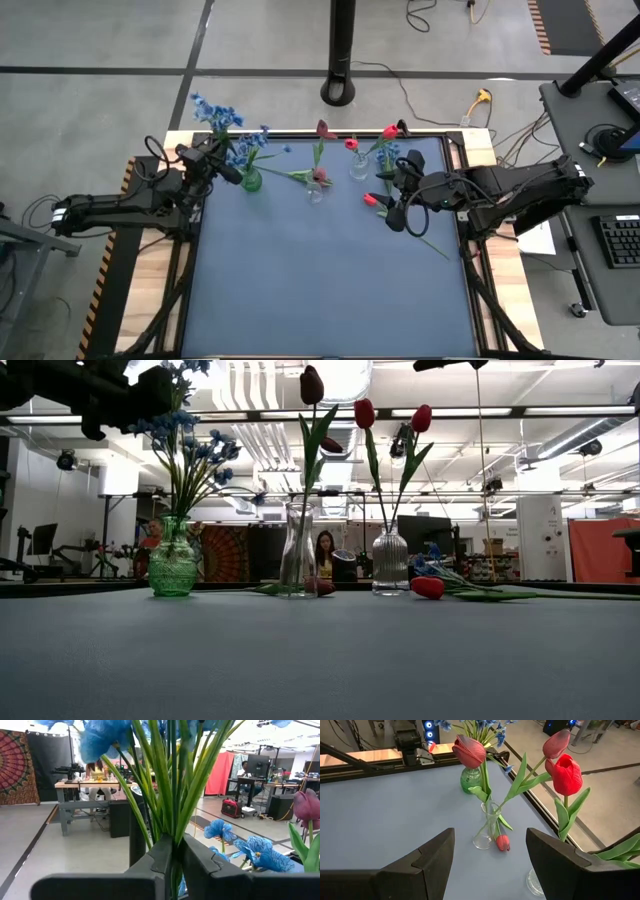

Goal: Sort flowers into vase by color
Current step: Put the bottom blue flowers into the green vase, then put the red tulip into the top transparent vase

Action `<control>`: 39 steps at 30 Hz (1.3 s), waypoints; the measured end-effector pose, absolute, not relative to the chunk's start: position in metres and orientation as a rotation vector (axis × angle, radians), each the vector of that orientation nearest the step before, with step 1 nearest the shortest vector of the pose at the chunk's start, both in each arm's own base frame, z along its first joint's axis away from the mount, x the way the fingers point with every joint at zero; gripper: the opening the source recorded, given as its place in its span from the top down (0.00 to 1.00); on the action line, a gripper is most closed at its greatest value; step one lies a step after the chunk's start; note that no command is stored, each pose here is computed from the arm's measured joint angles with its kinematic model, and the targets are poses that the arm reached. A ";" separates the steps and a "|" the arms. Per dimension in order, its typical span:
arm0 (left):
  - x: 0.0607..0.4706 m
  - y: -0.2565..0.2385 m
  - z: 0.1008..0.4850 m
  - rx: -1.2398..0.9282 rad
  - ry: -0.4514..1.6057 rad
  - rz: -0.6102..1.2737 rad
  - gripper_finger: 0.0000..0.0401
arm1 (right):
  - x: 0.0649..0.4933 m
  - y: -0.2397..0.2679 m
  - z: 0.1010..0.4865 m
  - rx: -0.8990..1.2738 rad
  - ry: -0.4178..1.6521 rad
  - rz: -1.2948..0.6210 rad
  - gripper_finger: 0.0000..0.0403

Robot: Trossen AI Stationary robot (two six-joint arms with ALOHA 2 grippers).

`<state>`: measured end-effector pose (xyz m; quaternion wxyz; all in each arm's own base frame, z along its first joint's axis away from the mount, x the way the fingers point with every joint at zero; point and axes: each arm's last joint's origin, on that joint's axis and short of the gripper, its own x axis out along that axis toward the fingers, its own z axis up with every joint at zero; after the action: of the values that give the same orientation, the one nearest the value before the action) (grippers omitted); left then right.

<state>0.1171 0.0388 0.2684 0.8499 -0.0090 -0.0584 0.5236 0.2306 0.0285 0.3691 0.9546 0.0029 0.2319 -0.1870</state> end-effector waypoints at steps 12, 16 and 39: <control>0.119 0.039 0.265 -0.001 -0.083 1.100 0.81 | 0.231 0.029 0.370 0.008 0.466 -0.379 0.41; 0.119 0.039 0.265 -0.001 -0.083 1.099 0.74 | 0.231 0.029 0.370 0.009 0.465 -0.379 0.41; 0.115 0.024 0.344 -0.059 0.067 0.830 0.58 | 0.231 0.028 0.369 -0.003 0.470 -0.378 0.41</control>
<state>0.1151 0.0238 0.3441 0.9141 -0.0288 0.0326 0.4031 0.2310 0.0285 0.3686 0.9549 -0.0014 0.2315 -0.1861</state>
